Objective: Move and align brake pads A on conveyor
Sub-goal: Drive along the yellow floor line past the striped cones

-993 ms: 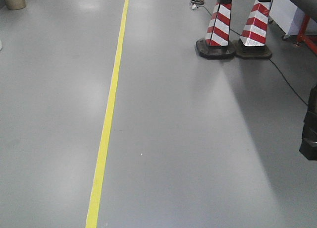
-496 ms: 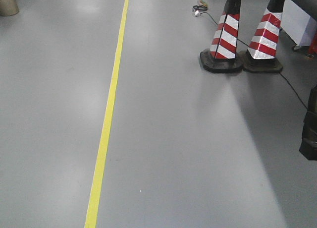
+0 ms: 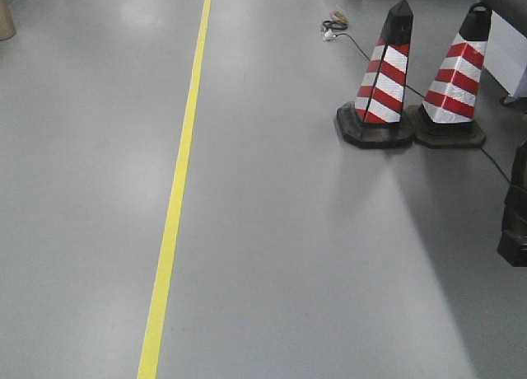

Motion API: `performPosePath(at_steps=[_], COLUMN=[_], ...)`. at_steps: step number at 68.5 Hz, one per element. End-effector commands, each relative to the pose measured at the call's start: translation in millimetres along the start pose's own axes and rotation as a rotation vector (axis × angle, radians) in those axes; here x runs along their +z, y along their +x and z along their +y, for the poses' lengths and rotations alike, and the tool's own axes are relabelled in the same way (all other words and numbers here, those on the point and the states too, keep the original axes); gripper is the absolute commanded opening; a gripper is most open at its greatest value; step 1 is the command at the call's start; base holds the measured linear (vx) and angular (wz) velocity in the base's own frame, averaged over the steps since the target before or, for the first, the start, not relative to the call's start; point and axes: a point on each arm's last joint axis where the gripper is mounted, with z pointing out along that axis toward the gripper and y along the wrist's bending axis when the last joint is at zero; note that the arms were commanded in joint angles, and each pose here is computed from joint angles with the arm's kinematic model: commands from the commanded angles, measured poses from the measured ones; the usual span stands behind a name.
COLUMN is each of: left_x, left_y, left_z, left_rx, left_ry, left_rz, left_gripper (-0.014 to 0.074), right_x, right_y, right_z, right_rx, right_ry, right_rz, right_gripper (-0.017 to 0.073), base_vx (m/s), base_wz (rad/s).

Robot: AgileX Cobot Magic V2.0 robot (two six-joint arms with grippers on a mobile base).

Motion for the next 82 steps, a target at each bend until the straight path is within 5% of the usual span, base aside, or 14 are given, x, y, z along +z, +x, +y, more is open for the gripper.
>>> performPosePath(at_steps=[1, 82], left_x=[-7.1, -7.0], left_y=[-12.6, -12.6], left_z=[-1.8, -1.8], left_rx=[0.0, 0.0], left_ry=[0.017, 0.017], left_rz=[-0.103, -0.103], left_gripper=[0.0135, 0.0135], right_x=[-4.0, -4.0], right_y=[-20.5, -20.5], right_z=[-0.2, -0.2], right_rx=[-0.007, -0.007], right_ry=[0.004, 0.004], right_rz=[-0.132, -0.132], right_gripper=[0.0033, 0.0033], base_vx=[0.57, 0.56], base_wz=[-0.01, 0.0])
